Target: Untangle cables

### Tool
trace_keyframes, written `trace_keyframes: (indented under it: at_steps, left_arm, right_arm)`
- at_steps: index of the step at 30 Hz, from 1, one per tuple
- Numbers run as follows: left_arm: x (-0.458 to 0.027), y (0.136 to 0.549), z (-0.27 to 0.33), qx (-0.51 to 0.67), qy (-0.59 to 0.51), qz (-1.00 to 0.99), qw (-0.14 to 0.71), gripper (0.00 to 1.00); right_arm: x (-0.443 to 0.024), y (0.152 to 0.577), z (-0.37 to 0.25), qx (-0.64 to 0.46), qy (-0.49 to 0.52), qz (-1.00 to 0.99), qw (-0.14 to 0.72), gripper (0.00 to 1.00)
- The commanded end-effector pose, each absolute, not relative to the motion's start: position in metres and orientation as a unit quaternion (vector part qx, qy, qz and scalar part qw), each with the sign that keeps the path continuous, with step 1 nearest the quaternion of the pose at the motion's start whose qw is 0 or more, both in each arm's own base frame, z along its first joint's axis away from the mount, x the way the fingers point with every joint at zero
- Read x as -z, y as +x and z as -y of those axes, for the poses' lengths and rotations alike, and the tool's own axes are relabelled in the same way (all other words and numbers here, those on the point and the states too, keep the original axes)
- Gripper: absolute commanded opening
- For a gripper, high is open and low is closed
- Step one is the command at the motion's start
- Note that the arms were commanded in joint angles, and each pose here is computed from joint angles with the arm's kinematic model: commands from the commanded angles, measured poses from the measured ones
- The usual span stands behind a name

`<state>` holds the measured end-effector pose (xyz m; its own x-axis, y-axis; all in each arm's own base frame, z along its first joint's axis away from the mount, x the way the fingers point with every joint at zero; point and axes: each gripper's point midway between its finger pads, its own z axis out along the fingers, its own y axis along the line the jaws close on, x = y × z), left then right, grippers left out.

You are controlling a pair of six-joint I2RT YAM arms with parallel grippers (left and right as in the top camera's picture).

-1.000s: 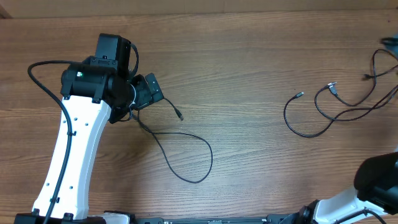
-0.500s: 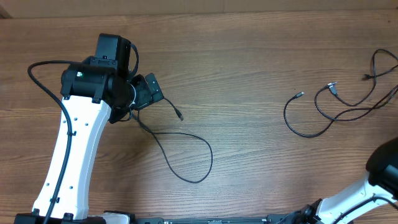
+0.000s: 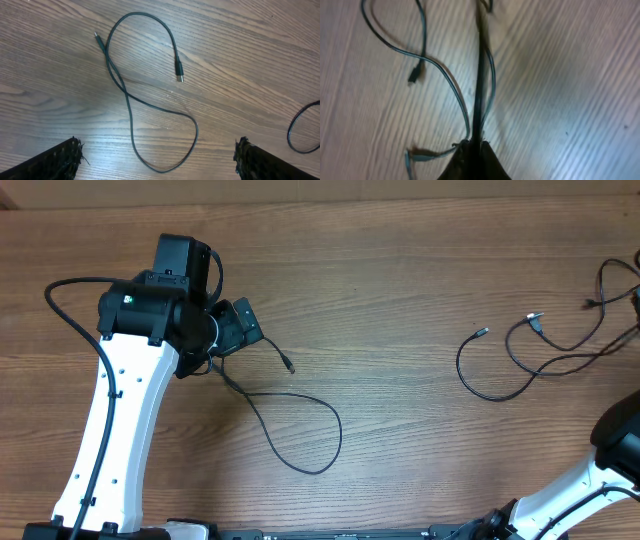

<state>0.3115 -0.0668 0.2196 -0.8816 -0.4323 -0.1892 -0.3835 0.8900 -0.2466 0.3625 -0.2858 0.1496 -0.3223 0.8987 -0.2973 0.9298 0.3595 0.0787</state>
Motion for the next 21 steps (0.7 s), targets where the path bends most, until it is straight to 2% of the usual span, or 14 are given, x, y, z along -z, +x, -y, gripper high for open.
trace_keyframes:
  at_steps: [1, 6, 14, 18, 21]
  left_arm:
    - [-0.221, 0.313, 0.068, 0.101, -0.215, -0.964, 0.123, 1.00]
    - [-0.221, 0.313, 0.068, 0.101, -0.215, -0.964, 0.123, 1.00]
    - [-0.221, 0.313, 0.068, 0.101, -0.215, -0.964, 0.123, 0.99]
    - [-0.221, 0.313, 0.068, 0.101, -0.215, -0.964, 0.123, 1.00]
    - [-0.221, 0.313, 0.068, 0.101, -0.215, -0.964, 0.123, 0.99]
  right_arm:
    - [-0.162, 0.362, 0.285, 0.054, 0.563, -0.811, 0.151, 0.04]
    - [-0.222, 0.358, 0.294, 0.078, 0.576, -0.787, 0.208, 0.04]
    - [-0.364, 0.324, 0.311, 0.152, 0.606, -0.688, 0.370, 0.04]
    - [-0.397, 0.302, 0.310, 0.156, 0.646, -0.624, 0.410, 0.04]
    - [-0.398, 0.297, 0.306, 0.150, 0.656, -0.616, 0.410, 0.04]
